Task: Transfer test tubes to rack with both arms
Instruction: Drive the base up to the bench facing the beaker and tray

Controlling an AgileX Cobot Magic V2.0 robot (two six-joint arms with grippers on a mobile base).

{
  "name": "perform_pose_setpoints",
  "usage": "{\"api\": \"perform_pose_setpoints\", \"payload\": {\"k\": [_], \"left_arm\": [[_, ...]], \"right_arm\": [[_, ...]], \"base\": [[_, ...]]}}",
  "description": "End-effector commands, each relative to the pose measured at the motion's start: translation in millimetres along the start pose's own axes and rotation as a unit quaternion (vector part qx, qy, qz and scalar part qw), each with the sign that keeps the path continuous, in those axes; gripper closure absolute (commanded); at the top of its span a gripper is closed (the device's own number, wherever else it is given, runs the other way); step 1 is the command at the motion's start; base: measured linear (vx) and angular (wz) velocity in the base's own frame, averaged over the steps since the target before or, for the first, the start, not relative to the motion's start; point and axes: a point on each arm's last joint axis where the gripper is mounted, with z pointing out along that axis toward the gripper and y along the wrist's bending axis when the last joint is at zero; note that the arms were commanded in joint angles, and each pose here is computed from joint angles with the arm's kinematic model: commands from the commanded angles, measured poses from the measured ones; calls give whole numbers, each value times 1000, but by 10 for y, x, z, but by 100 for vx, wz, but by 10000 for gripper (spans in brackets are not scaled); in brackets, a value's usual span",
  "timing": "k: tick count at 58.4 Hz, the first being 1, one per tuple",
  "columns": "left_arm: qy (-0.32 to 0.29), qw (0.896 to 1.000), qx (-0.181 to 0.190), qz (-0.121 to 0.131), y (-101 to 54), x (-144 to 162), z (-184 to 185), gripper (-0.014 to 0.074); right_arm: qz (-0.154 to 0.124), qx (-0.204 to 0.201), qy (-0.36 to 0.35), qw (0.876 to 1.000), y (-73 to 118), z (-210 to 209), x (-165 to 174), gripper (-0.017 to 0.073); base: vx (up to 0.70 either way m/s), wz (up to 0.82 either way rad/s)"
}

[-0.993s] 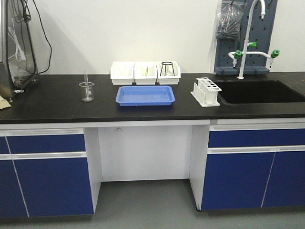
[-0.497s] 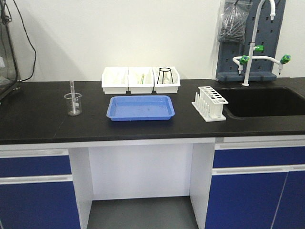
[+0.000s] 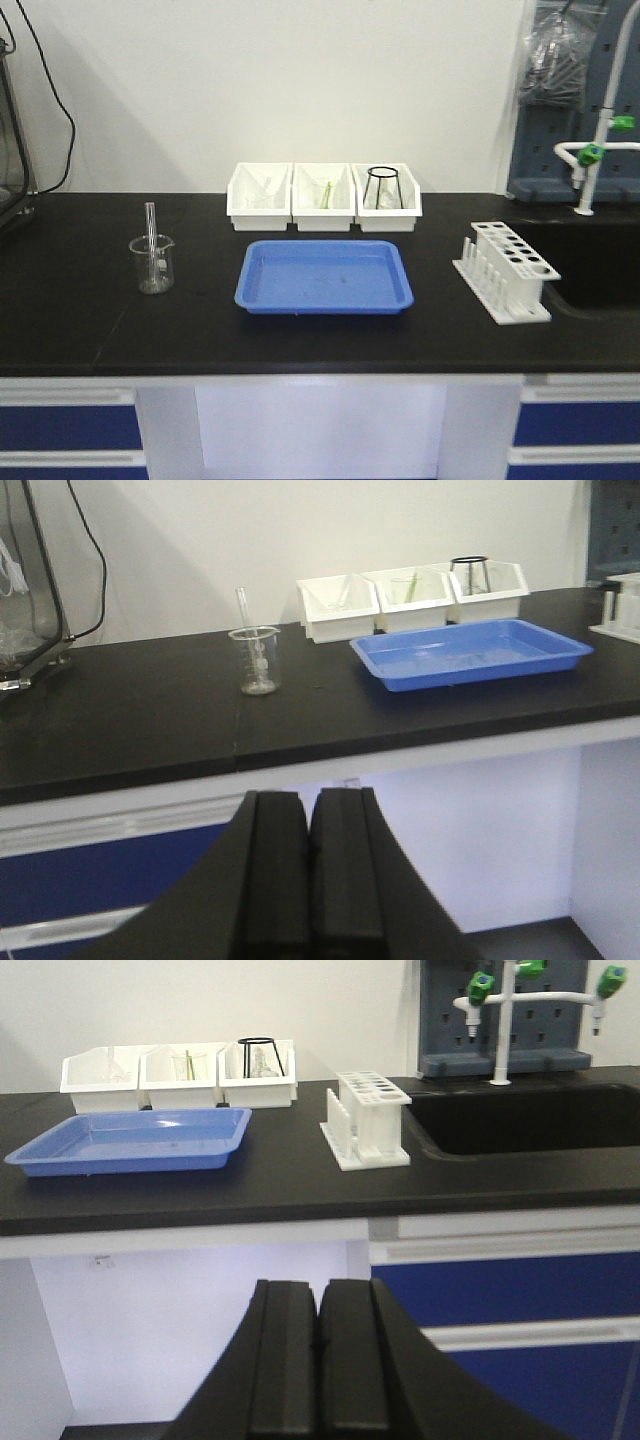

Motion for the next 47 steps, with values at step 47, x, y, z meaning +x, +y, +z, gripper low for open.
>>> {"api": "perform_pose_setpoints", "payload": {"k": [47], "left_arm": [[-36, 999, 10, -5, -15, 4, -4, 608]], "right_arm": [[-2, -7, -40, 999, 12, -3, -46, 566]], "base": [[46, 2]]}}
